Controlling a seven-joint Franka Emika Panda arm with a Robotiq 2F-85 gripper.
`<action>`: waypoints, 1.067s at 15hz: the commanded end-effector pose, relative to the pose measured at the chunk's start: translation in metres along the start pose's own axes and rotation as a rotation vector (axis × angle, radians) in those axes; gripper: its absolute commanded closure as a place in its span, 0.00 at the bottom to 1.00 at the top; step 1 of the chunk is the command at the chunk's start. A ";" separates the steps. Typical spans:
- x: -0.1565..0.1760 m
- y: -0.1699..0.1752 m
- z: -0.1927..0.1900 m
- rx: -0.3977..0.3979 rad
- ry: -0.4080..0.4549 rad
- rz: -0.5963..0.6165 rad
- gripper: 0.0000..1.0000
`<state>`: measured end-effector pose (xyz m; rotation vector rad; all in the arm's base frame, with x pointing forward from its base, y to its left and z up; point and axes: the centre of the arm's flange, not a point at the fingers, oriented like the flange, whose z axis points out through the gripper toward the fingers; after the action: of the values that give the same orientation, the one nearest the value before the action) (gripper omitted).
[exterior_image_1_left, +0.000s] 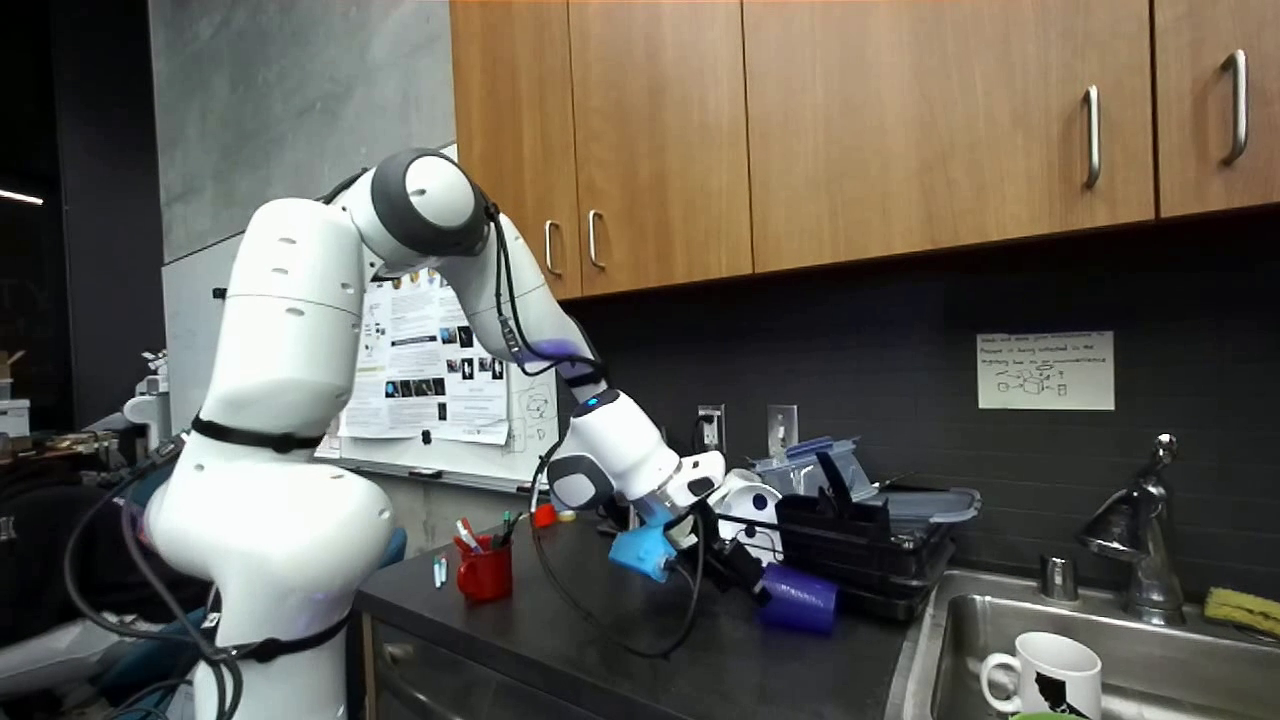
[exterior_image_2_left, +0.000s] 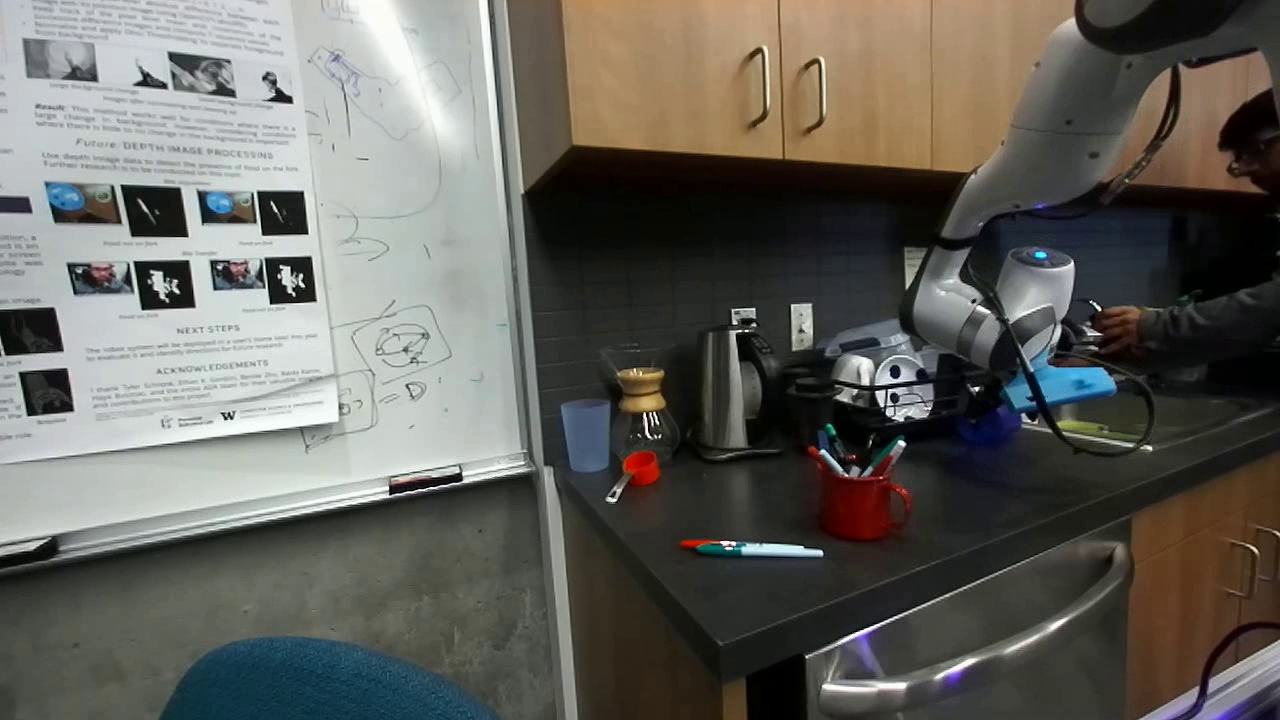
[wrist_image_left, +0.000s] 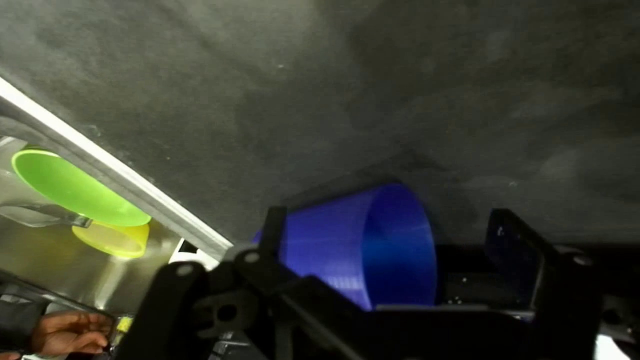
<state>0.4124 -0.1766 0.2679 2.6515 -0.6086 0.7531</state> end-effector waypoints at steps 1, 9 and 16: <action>-0.002 -0.028 -0.019 -0.036 0.001 -0.036 0.00; 0.016 -0.038 -0.010 -0.097 0.060 -0.044 0.00; 0.028 -0.033 0.001 -0.169 0.101 -0.028 0.00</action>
<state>0.4467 -0.1573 0.2738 2.5080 -0.5474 0.7831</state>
